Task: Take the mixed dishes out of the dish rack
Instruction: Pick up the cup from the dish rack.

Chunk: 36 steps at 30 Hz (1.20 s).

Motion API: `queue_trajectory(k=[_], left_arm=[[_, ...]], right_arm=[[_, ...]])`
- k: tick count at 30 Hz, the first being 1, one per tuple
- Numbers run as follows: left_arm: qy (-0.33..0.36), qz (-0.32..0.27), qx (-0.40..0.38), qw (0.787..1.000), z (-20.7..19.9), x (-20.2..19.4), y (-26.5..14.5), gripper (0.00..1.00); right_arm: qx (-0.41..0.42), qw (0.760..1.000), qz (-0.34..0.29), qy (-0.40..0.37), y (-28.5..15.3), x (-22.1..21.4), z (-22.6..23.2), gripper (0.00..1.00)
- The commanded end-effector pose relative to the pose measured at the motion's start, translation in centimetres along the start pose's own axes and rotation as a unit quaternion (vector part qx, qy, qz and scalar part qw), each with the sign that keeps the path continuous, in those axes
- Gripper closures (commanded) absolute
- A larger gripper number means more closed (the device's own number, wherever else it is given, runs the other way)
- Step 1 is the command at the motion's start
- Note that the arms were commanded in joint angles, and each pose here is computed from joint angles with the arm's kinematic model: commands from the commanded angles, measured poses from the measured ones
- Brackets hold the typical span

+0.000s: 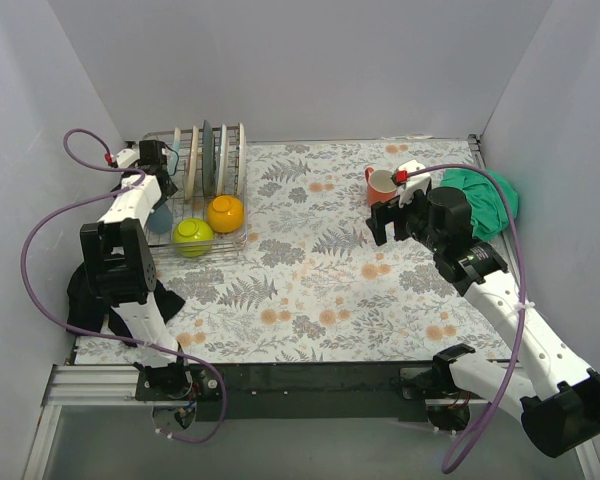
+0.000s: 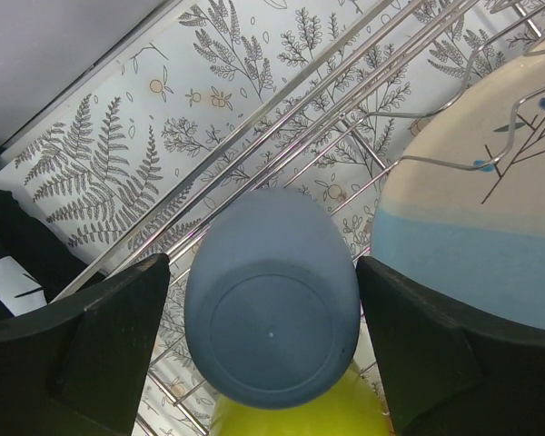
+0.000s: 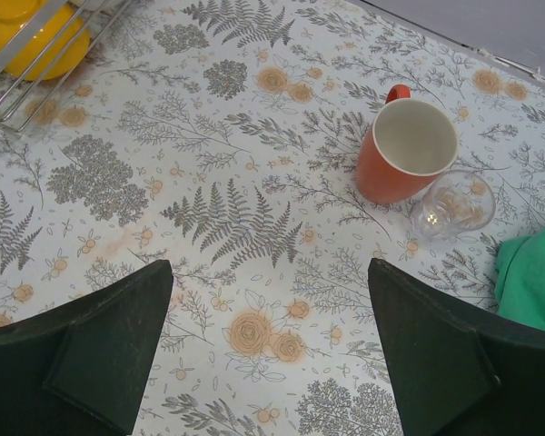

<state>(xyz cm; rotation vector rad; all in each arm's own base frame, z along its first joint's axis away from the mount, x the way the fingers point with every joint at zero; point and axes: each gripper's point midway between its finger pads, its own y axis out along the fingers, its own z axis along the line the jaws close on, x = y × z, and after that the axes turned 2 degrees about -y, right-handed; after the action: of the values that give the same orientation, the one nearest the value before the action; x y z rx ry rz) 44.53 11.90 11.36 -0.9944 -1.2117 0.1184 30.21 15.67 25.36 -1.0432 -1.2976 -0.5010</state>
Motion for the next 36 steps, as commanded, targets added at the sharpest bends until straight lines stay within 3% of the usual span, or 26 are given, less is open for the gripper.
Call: queue_trajectory(k=[1,11,18,25,31,36], left_arm=[[-0.014,-0.008,-0.011,1.000,-0.5,0.9,-0.7,0.20],[-0.034,-0.027,-0.032,0.999,1.4,1.9,-4.1,0.55],[-0.060,-0.033,-0.080,0.994,2.5,2.0,-7.6,0.60],[-0.100,-0.029,-0.188,0.977,2.1,1.9,-12.5,0.62],[-0.132,-0.041,-0.309,0.941,1.4,2.9,-18.3,0.62],[-0.109,-0.023,-0.387,0.915,0.3,1.3,-22.1,0.61]], right_arm=[[0.001,1.000,-0.019,0.001,0.3,0.9,0.0,0.04],[0.013,1.000,-0.011,0.000,0.8,0.3,0.4,0.05],[0.046,0.999,-0.009,-0.001,1.3,0.2,1.5,0.05],[0.092,0.996,-0.004,0.004,2.0,-0.1,3.0,0.06],[0.127,0.992,-0.004,0.022,2.8,-0.5,4.4,0.07],[0.172,0.982,-0.003,0.081,3.5,-0.6,6.3,0.08]])
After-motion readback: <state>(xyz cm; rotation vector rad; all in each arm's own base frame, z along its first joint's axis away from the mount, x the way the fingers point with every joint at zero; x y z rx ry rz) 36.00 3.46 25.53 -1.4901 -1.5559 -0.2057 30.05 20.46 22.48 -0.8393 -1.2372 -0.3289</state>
